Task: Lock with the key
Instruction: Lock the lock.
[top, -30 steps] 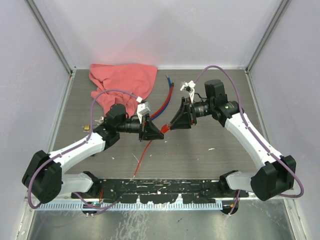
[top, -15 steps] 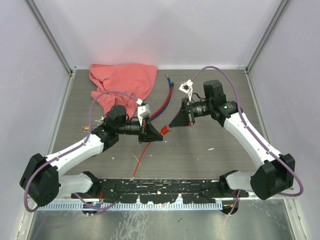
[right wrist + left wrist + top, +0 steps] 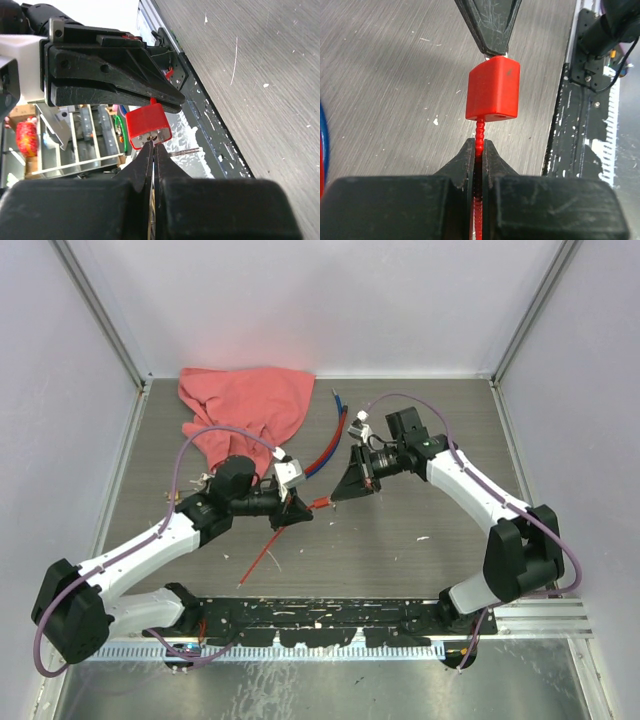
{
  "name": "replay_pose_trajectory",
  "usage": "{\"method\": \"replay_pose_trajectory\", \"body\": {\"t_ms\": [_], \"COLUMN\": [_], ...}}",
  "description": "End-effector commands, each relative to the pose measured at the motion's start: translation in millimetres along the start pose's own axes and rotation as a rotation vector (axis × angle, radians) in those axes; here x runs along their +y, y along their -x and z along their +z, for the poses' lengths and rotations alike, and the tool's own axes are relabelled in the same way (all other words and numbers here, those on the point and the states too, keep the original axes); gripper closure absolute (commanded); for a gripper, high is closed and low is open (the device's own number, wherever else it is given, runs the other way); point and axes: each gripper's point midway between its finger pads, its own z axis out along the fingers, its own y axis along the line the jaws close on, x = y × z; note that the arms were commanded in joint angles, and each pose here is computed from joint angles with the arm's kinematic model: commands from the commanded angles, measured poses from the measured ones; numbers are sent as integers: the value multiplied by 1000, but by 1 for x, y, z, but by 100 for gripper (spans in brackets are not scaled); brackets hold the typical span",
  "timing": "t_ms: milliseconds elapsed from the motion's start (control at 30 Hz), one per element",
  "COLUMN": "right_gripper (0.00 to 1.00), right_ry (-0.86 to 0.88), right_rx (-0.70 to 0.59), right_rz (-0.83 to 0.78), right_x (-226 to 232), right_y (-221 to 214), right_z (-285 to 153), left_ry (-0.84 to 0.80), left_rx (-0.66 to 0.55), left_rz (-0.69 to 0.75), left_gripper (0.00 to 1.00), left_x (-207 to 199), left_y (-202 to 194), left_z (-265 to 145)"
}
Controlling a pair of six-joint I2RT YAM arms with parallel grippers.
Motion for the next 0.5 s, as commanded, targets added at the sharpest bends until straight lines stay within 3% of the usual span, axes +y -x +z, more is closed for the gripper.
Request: {"method": "replay_pose_trajectory", "body": {"t_ms": [0, 167, 233, 300, 400, 467], "right_gripper": [95, 45, 35, 32, 25, 6], "right_ry": [55, 10, -37, -74, -100, -92], "right_rx": [18, -57, -83, -99, -97, -101], "right_rz": [63, -139, -251, -413, -765, -1033], "right_x": [13, 11, 4, 0, 9, 20], "right_y": [-2, 17, 25, 30, 33, 31], "right_z": [0, -20, -33, -44, -59, -66], "left_ry": [69, 20, -23, -67, -156, -213], "left_rx": [-40, -42, -45, -53, -93, -128], "left_rz": [114, 85, 62, 34, -14, -52], "left_gripper": [100, 100, 100, 100, 100, 100], "left_x": [14, 5, -3, -12, -28, -37], "left_y": [25, 17, 15, 14, 20, 25], "left_z": [-5, -3, -3, -2, -1, 0]}}
